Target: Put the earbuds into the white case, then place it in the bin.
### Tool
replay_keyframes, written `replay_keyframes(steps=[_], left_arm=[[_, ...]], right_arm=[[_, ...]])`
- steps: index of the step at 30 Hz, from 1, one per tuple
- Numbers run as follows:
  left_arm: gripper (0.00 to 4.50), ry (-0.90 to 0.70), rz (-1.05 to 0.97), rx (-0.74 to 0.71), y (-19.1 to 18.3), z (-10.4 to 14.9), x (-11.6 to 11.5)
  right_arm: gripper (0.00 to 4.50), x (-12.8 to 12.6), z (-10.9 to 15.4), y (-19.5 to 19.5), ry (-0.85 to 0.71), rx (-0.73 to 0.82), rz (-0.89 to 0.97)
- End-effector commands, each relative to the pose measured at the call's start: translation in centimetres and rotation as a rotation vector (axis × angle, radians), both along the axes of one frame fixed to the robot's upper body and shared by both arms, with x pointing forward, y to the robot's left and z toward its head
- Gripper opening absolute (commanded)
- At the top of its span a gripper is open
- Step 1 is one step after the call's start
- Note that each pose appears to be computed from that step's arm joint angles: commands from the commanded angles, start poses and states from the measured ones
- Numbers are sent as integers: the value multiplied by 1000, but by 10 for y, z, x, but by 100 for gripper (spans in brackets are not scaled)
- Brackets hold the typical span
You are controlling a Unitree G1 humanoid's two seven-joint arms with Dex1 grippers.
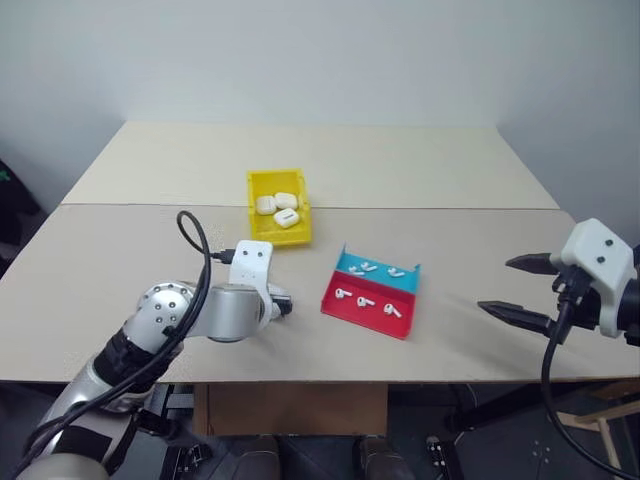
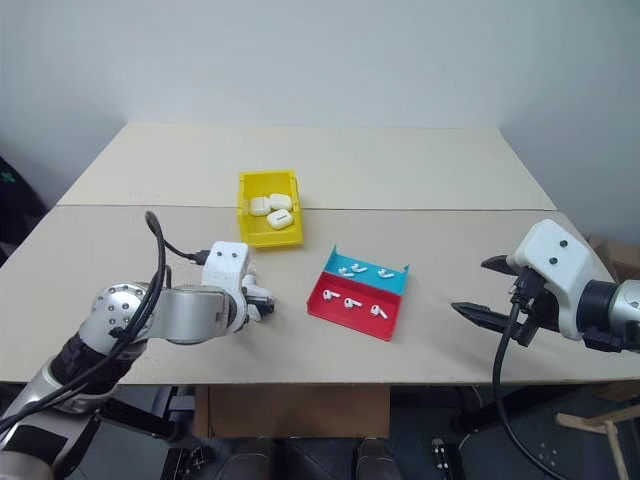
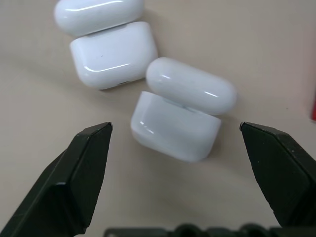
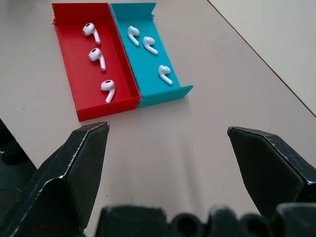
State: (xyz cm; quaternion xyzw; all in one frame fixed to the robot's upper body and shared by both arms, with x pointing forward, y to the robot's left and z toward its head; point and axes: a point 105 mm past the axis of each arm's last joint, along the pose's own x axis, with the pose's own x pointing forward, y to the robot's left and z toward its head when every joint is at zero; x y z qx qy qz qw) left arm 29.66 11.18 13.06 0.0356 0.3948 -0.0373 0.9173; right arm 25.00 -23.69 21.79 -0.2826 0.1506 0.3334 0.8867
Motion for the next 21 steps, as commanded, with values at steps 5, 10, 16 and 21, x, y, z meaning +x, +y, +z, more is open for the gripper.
replay_keyframes(steps=[5,10,16,21], left_arm=[[450,-7,-68,22,1,7,5],[450,1,-126,26,1,12,10],[450,38,-201,56,5,13,13],[450,65,-213,88,10,12,15]], right_arm=[[446,-2,3,1,-26,-2,-14],[446,-2,1,1,-20,11,-27],[446,-3,-4,2,-1,34,-49],[446,-5,-8,4,9,48,-64]])
